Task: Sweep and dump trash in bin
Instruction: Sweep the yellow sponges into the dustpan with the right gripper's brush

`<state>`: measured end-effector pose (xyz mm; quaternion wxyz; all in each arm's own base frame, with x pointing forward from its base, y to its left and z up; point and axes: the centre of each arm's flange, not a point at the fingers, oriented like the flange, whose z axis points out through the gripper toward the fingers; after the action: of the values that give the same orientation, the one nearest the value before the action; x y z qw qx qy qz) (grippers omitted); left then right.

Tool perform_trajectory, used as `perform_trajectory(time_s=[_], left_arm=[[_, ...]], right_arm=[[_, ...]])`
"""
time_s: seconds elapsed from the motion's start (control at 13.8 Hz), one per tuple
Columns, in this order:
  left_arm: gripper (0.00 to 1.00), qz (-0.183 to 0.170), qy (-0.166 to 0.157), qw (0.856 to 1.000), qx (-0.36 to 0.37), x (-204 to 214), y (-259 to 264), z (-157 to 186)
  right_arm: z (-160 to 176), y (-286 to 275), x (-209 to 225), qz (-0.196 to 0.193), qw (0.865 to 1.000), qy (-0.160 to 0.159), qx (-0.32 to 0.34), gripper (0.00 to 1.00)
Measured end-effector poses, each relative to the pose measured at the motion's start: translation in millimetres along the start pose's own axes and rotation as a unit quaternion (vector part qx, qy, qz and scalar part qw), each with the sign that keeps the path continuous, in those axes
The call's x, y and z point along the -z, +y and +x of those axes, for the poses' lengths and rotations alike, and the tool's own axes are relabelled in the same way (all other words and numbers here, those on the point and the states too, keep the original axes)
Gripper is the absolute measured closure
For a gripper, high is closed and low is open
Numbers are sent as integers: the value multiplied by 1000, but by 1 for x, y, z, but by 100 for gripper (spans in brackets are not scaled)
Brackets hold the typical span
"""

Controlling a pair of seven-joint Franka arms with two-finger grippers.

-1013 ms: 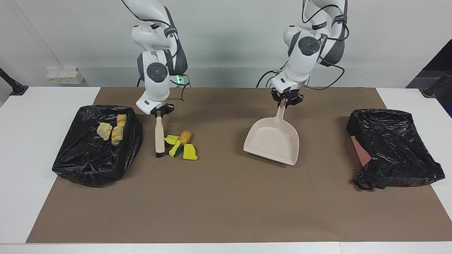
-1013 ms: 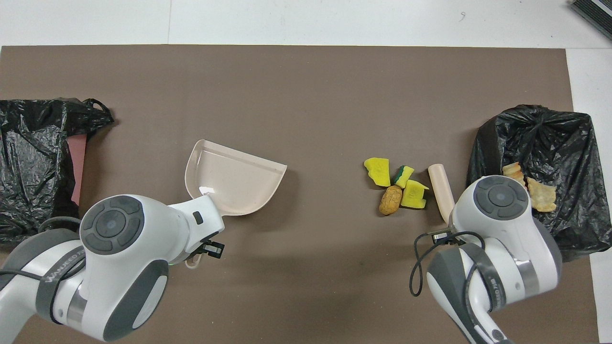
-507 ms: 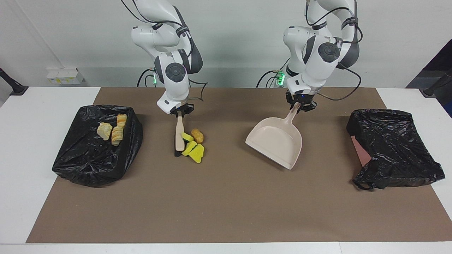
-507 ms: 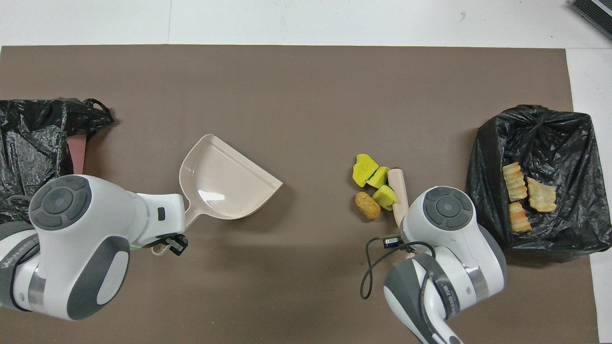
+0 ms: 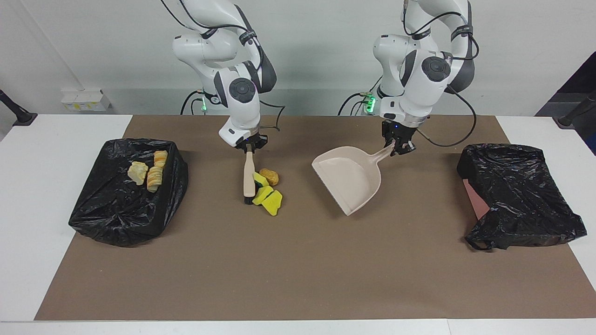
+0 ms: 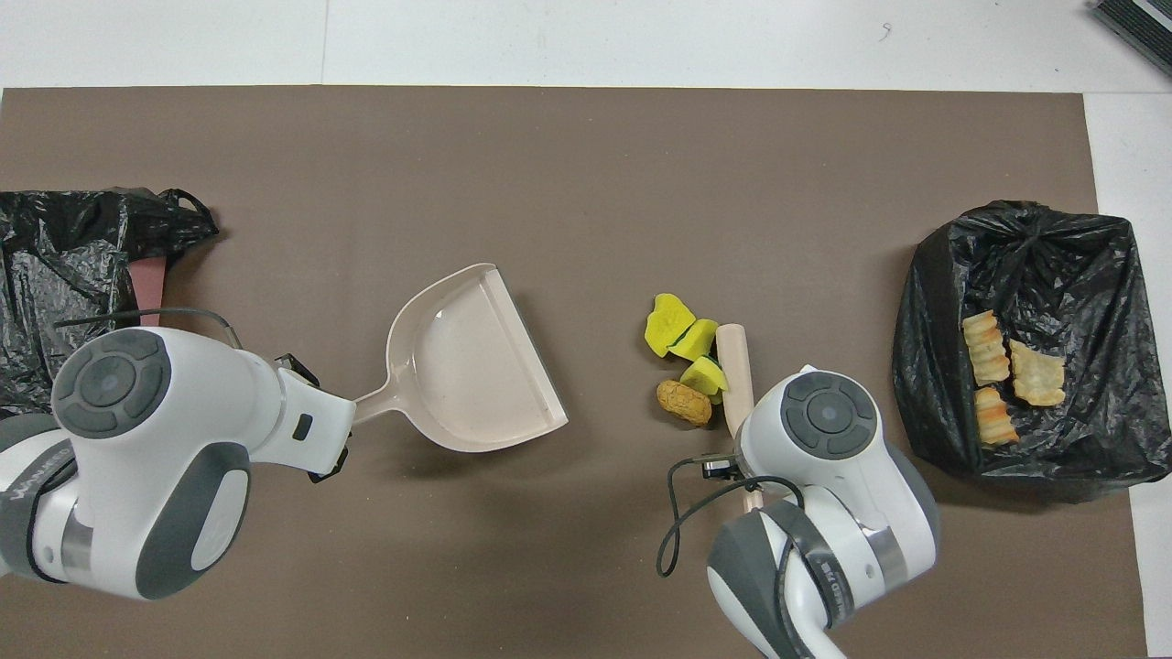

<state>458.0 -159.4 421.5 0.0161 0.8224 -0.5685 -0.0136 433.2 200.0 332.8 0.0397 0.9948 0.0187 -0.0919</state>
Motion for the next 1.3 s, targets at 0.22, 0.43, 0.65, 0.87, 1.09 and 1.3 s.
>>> perform_trajectory(time_s=[0.22,0.43,0.65,0.87,1.09,1.3], left_arm=[[68,9,-24,999,-48,-7,10,19],[68,6,-56,997,-57,-19,26,36],[68,7,-82,996,-43,-22,45,61],[68,8,-95,995,-36,-27,55,74],[68,12,-100,994,-38,-28,60,80],[68,13,-102,994,-43,-31,63,82]], right_arm=[[5,-1,0,9,1000,17,-2,74],[8,0,-2,12,1000,20,-5,74],[8,-10,-9,14,1000,18,-4,74],[-3,-40,-16,12,1000,10,27,74],[-24,-85,-12,55,997,-30,47,74],[-47,-131,10,97,991,-62,63,74]])
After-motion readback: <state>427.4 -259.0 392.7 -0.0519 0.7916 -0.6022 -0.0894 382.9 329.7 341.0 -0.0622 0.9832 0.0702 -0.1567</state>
